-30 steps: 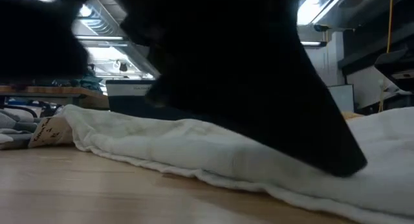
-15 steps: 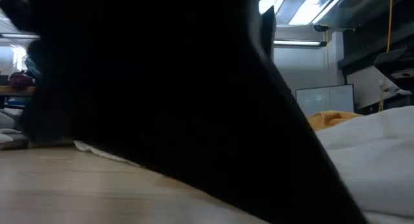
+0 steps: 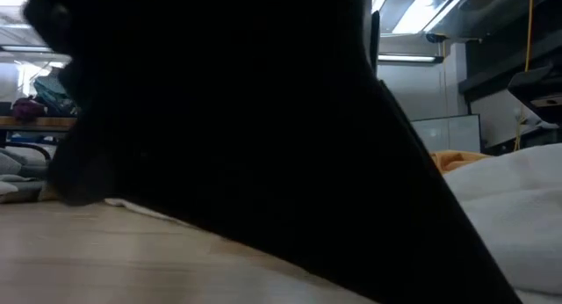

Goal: Fold towel
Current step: Fold the white patterned towel

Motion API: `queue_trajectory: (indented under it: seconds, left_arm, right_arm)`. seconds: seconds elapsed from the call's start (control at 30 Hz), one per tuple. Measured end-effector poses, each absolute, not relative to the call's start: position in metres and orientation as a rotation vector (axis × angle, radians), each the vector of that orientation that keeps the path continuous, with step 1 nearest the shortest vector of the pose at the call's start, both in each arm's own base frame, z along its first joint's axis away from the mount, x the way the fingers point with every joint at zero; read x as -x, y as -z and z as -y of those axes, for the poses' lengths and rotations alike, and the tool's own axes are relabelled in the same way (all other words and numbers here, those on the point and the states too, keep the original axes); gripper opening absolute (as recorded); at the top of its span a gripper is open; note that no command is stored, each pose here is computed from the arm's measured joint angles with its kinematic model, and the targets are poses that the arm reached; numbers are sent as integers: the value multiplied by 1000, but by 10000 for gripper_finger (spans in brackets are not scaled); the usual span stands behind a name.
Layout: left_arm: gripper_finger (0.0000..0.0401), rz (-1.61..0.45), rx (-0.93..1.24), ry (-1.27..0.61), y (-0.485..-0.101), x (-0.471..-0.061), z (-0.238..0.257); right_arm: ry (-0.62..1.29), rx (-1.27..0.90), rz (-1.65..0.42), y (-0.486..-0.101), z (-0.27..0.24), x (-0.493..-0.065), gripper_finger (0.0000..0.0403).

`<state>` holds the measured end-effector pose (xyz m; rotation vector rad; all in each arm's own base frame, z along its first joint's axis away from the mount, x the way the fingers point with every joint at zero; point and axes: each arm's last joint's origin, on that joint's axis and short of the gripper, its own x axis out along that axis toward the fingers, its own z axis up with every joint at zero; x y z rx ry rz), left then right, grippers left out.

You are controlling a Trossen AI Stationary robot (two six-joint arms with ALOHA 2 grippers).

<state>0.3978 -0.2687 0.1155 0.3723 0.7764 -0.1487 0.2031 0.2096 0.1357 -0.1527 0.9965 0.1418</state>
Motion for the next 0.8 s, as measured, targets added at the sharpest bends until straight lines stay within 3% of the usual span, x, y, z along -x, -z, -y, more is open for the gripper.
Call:
queue_trajectory:
  seconds: [0.53, 0.67, 0.8]
  left_arm:
    - [136, -777, -314, 111, -116, -416, 242]
    - [102, -778, -276, 89, -116, -416, 242]
    - [39, -780, -205, 63, -115, -414, 246]
  right_arm:
    - [-142, 153, -997, -136, -210, -203, 37]
    - [-142, 151, -997, -136, -210, -203, 37]
    - [-107, 86, -1002, -136, -210, -203, 37]
